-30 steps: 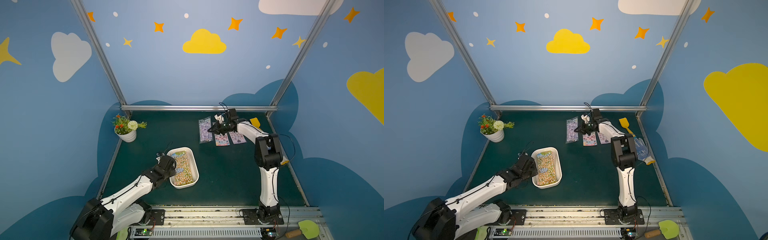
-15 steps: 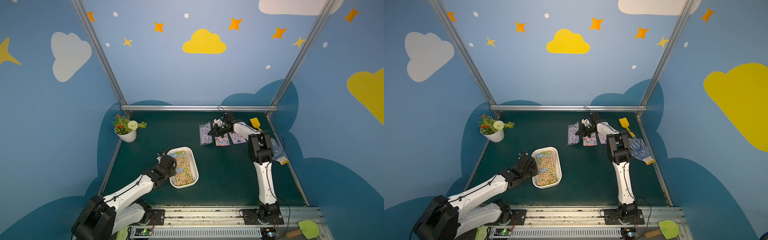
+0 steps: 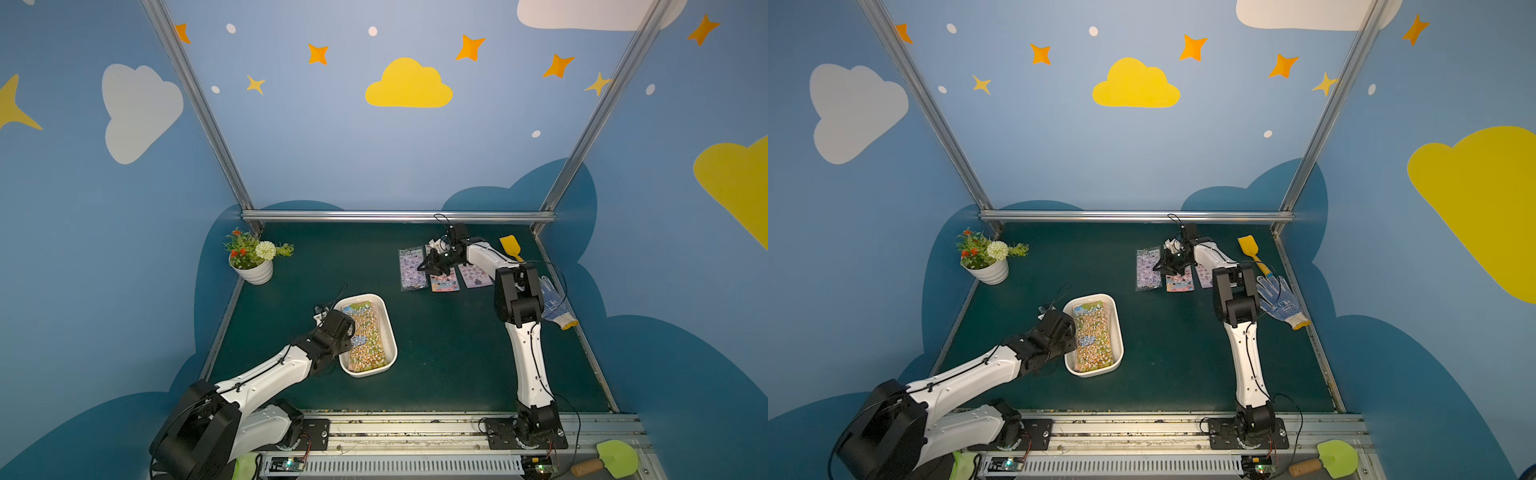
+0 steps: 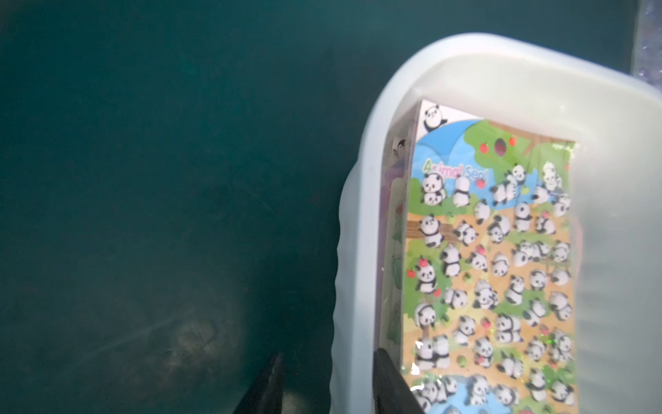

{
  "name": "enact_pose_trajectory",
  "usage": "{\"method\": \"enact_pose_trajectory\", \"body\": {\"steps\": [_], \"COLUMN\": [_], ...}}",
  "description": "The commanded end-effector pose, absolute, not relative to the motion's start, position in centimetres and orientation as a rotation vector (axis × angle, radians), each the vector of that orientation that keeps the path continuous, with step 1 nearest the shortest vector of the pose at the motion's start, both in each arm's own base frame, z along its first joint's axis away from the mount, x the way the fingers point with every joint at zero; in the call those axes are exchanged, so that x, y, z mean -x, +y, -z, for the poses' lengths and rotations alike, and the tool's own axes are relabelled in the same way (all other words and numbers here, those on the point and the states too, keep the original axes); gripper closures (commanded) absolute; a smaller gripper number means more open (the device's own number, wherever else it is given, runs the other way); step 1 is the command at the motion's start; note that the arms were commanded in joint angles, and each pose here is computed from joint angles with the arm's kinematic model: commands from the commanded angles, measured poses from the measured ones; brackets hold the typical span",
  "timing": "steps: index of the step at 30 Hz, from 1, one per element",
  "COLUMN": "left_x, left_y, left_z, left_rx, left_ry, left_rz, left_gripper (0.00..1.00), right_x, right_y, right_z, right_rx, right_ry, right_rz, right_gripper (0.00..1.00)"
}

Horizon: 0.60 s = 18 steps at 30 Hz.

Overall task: Take the stickers out of the storage box
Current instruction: Place the sticker at the center of the board.

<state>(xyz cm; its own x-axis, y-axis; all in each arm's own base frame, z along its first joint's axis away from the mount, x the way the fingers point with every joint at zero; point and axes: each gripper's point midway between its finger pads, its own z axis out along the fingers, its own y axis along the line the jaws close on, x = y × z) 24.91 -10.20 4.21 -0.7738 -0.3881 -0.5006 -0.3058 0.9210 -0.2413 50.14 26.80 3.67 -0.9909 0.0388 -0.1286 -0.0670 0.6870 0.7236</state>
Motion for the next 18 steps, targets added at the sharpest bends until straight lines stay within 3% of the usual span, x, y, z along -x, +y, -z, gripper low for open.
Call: {"method": "enact_pose_trajectory", "body": {"steps": [1, 12, 18], "left_x": [-25.5, -25.5, -25.5], "left_y": [-10.1, -9.9, -9.5], "left_z": [-4.9, -4.8, -4.4], "left_rx": [0.497, 0.511, 0.524], "left_ry": [2.5, 2.497, 2.516], "left_rz": [0.168, 0.164, 0.146], "left_gripper": [0.59, 0.62, 0.74], "right_x": [-50.4, -50.8, -50.4], "right_y": [26.0, 25.4, 25.1], "right_z": [-3.2, -6.7, -10.0], "right_rx": [0.025, 0.059, 0.098], "right_ry": [2.783, 2.737, 2.684], "right_rz": [-1.147, -1.104, -1.095], "right_gripper": [0.78, 0.6, 0.51]}}
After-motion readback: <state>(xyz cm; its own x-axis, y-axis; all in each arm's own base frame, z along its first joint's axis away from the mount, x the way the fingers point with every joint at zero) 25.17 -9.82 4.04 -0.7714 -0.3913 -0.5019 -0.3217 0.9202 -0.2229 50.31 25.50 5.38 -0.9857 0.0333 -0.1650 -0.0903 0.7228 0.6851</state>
